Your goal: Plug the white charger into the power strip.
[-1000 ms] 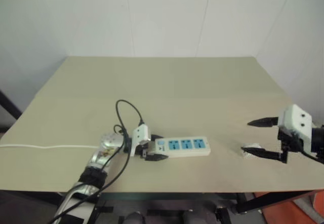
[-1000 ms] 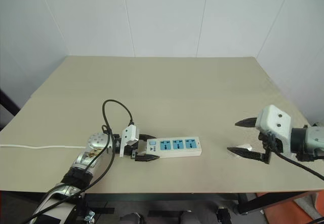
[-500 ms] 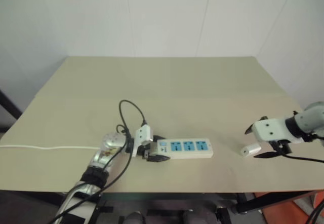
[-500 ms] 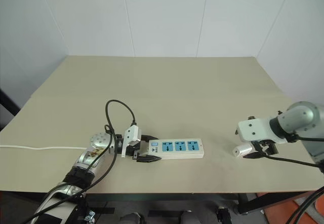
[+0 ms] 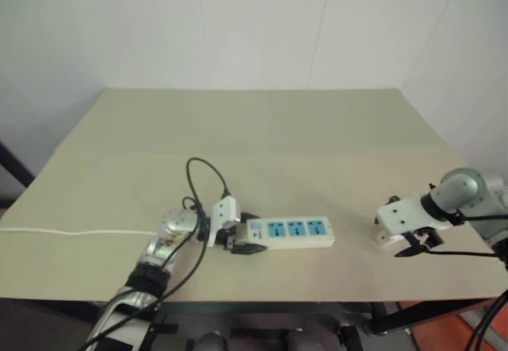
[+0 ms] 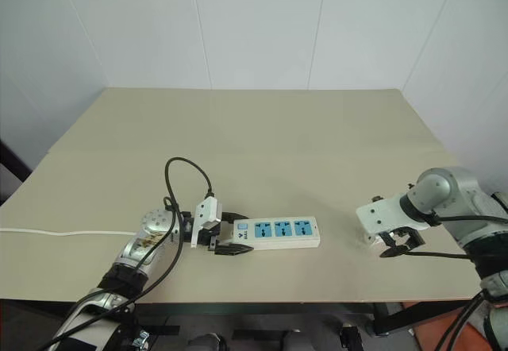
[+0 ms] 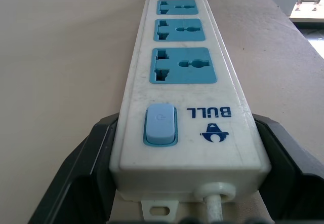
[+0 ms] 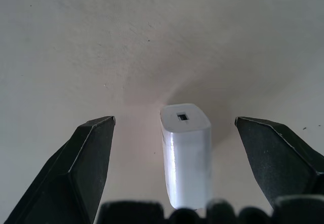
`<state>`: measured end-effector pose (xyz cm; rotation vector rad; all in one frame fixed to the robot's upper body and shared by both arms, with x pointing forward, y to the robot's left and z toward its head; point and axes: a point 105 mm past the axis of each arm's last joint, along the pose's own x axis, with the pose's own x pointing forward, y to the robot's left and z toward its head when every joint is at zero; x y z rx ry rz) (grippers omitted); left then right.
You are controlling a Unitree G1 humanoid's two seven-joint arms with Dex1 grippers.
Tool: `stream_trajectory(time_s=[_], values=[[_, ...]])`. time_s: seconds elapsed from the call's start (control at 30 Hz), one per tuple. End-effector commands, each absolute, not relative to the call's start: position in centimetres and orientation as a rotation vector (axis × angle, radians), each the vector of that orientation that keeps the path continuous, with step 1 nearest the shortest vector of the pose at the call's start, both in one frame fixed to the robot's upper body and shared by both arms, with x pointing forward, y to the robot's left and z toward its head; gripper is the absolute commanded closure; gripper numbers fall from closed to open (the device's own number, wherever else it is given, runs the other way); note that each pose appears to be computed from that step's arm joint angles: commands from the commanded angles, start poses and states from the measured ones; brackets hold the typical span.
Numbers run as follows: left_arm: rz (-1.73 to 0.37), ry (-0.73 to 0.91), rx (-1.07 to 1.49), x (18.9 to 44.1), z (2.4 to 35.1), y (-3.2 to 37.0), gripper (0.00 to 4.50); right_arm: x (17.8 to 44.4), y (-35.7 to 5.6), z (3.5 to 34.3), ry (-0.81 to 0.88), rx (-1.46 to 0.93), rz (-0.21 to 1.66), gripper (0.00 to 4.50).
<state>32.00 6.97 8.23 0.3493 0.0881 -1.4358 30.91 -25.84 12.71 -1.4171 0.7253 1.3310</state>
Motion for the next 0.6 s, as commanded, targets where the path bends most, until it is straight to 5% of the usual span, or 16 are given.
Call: stream_trajectory(time_s=[0.03, 0.2, 0.53, 0.6], values=[[-1.462, 0.095, 0.346, 31.5, 8.0, 6.4, 1.21, 31.4, -25.8, 12.8, 0.729, -1.454, 1.317, 0.00], [-1.460, 0.093, 0.349, 31.5, 8.1, 6.5, 1.21, 31.7, -25.7, 12.4, 0.756, -1.466, 1.317, 0.18], [-1.453, 0.092, 0.352, 31.6, 8.2, 6.6, 1.21, 31.9, -25.8, 11.8, 0.785, -1.481, 1.326, 3.06], [-1.451, 0.091, 0.352, 31.6, 8.2, 6.6, 1.21, 31.9, -25.8, 11.8, 0.787, -1.483, 1.329, 3.28]])
